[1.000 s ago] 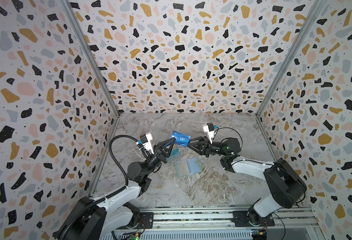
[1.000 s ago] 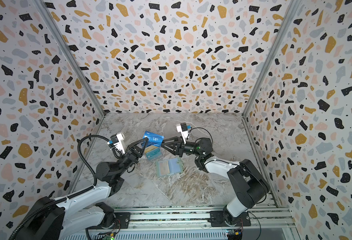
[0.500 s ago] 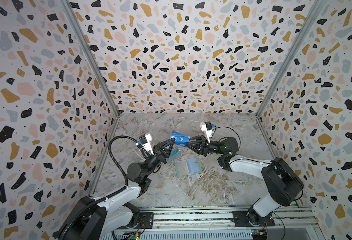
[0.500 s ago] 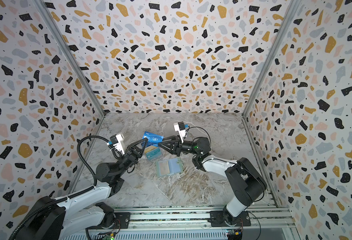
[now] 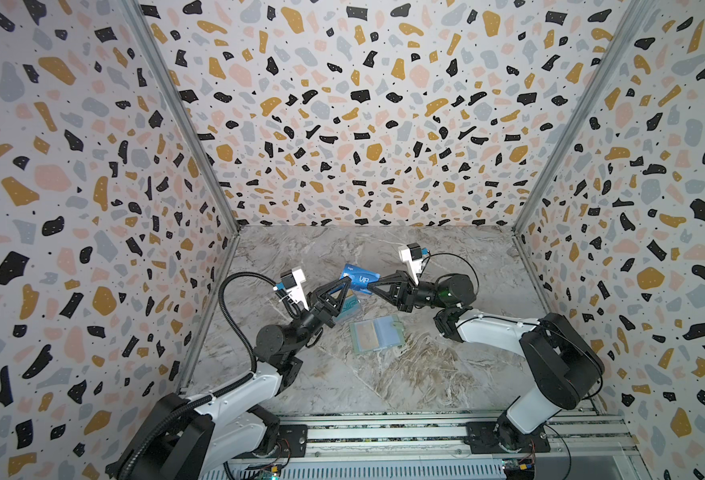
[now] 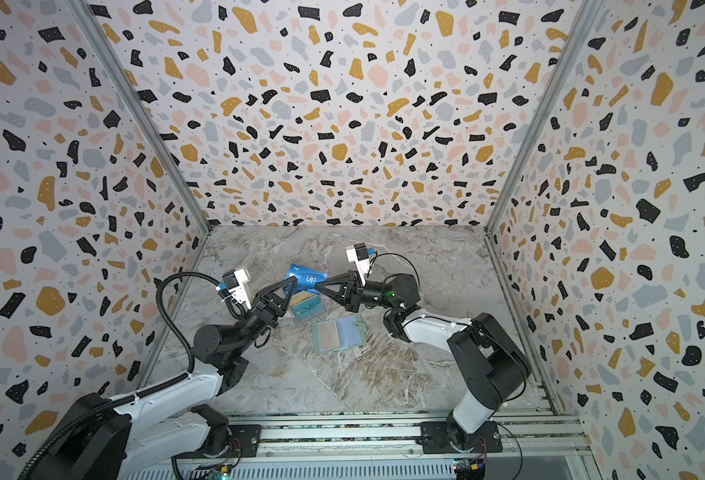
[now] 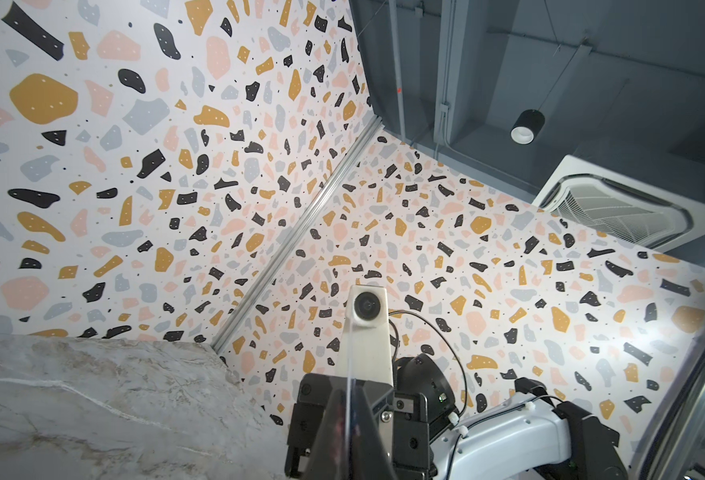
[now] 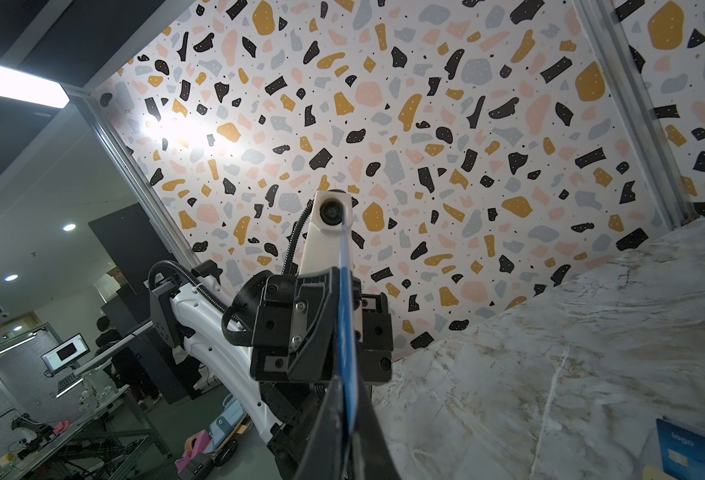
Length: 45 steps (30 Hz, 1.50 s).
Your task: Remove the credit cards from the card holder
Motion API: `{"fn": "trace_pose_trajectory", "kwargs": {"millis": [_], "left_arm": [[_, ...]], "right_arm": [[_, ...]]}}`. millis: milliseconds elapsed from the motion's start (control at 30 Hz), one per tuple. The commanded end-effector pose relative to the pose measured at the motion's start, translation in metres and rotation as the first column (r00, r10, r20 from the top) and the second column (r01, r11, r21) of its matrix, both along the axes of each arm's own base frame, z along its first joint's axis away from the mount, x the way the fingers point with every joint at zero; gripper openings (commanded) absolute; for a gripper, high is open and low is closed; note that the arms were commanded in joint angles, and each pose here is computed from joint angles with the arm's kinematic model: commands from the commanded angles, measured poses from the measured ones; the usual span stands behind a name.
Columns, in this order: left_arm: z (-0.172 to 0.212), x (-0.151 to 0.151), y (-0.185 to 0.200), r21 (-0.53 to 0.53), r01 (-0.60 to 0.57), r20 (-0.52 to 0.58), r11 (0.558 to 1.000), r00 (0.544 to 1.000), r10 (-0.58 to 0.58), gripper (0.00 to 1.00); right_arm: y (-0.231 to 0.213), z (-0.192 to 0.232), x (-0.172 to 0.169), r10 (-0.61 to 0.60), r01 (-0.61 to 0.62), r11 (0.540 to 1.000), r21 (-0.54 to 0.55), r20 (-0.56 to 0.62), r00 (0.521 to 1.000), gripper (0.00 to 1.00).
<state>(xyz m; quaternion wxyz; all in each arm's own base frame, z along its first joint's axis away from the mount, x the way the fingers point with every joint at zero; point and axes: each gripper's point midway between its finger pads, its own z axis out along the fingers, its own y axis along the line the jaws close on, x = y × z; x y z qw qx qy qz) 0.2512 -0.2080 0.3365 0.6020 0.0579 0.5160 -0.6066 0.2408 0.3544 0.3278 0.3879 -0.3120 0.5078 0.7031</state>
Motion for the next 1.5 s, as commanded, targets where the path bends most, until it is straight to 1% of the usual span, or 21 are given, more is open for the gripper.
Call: {"fn": "trace_pose_trajectory", "kwargs": {"millis": [0, 100, 167, 267, 333, 433, 533, 600, 700, 800, 833, 933, 1000, 1100, 1167, 1267, 1333, 1367, 1467], "left_arm": [[0.005, -0.003, -0.003, 0.083, -0.034, 0.063, 0.996, 0.998, 0.028, 0.24], [-0.006, 0.003, -0.001, 0.176, -0.090, 0.041, 0.980, 0.996, 0.084, 0.40], [-0.013, 0.006, 0.001, 0.250, -0.128, 0.043, 0.960, 0.992, 0.121, 0.46], [-0.019, 0.005, 0.005, 0.334, -0.162, 0.057, 0.928, 0.987, 0.152, 0.52], [-0.023, 0.005, 0.007, 0.386, -0.177, 0.061, 0.905, 0.984, 0.166, 0.55], [-0.033, 0.009, 0.009, 0.490, -0.184, 0.051, 0.852, 0.982, 0.183, 0.57], [-0.044, 0.011, 0.010, 0.592, -0.165, 0.032, 0.789, 0.983, 0.182, 0.57], [-0.050, 0.008, 0.007, 0.652, -0.125, 0.021, 0.748, 0.989, 0.147, 0.57], [-0.049, 0.001, 0.000, 0.702, -0.070, 0.025, 0.709, 0.997, 0.074, 0.57], [-0.045, -0.004, -0.005, 0.741, -0.039, 0.030, 0.670, 0.999, 0.024, 0.57], [-0.045, -0.005, -0.006, 0.755, -0.030, 0.033, 0.655, 0.999, 0.008, 0.57], [-0.047, -0.011, -0.008, 0.819, 0.005, 0.035, 0.573, 0.998, -0.059, 0.57], [-0.044, -0.020, -0.014, 0.844, 0.045, 0.035, 0.535, 0.990, -0.137, 0.57], [-0.044, -0.031, -0.020, 0.866, 0.099, 0.025, 0.490, 0.970, -0.240, 0.58], [-0.049, -0.037, -0.022, 0.884, 0.130, 0.007, 0.449, 0.957, -0.291, 0.58], [-0.060, -0.044, -0.020, 0.911, 0.162, -0.026, 0.380, 0.941, -0.337, 0.58], [-0.065, -0.049, -0.017, 0.924, 0.176, -0.045, 0.341, 0.933, -0.358, 0.58], [-0.067, -0.052, -0.017, 0.928, 0.182, -0.052, 0.325, 0.927, -0.372, 0.58], [-0.070, -0.059, -0.017, 0.930, 0.209, -0.070, 0.302, 0.909, -0.412, 0.58]], "right_arm": [[-0.002, 0.015, -0.003, 0.003, -0.004, 1.000, 0.022, 0.042, 0.999, 0.05], [-0.007, 0.012, -0.001, -0.007, 0.007, 1.000, 0.010, 0.040, 0.999, 0.04], [-0.011, 0.009, 0.001, -0.012, 0.012, 1.000, -0.002, 0.040, 0.999, 0.03], [-0.019, 0.004, 0.005, -0.023, 0.024, 0.999, -0.028, 0.048, 0.999, 0.01], [-0.023, -0.005, 0.010, -0.028, 0.030, 0.997, -0.073, 0.029, 0.999, 0.01], [-0.029, -0.017, 0.014, -0.040, 0.045, 0.989, -0.143, 0.033, 0.999, 0.00], [-0.033, -0.030, 0.020, -0.068, 0.078, 0.968, -0.237, 0.050, 0.996, 0.00], [-0.037, -0.040, 0.025, -0.106, 0.124, 0.943, -0.309, 0.075, 0.991, 0.00], [-0.045, -0.055, 0.031, -0.153, 0.179, 0.899, -0.399, 0.096, 0.983, 0.00], [-0.052, -0.070, 0.035, -0.181, 0.221, 0.851, -0.477, 0.128, 0.975, 0.00], [-0.054, -0.074, 0.034, -0.181, 0.227, 0.835, -0.501, 0.139, 0.974, 0.00], [-0.059, -0.084, 0.028, -0.151, 0.220, 0.801, -0.557, 0.167, 0.974, 0.00], [-0.061, -0.088, 0.023, -0.122, 0.204, 0.783, -0.588, 0.176, 0.977, 0.00], [-0.061, -0.090, 0.011, -0.062, 0.172, 0.768, -0.617, 0.196, 0.979, 0.00], [-0.061, -0.093, 0.000, -0.006, 0.136, 0.759, -0.637, 0.202, 0.979, 0.00], [-0.058, -0.096, -0.014, 0.057, 0.101, 0.745, -0.659, 0.213, 0.975, 0.00], [-0.056, -0.098, -0.023, 0.097, 0.073, 0.744, -0.664, 0.216, 0.972, 0.00], [-0.053, -0.098, -0.028, 0.118, 0.055, 0.746, -0.663, 0.214, 0.970, 0.00], [-0.046, -0.099, -0.039, 0.168, 0.020, 0.753, -0.658, 0.221, 0.961, 0.00]]}}
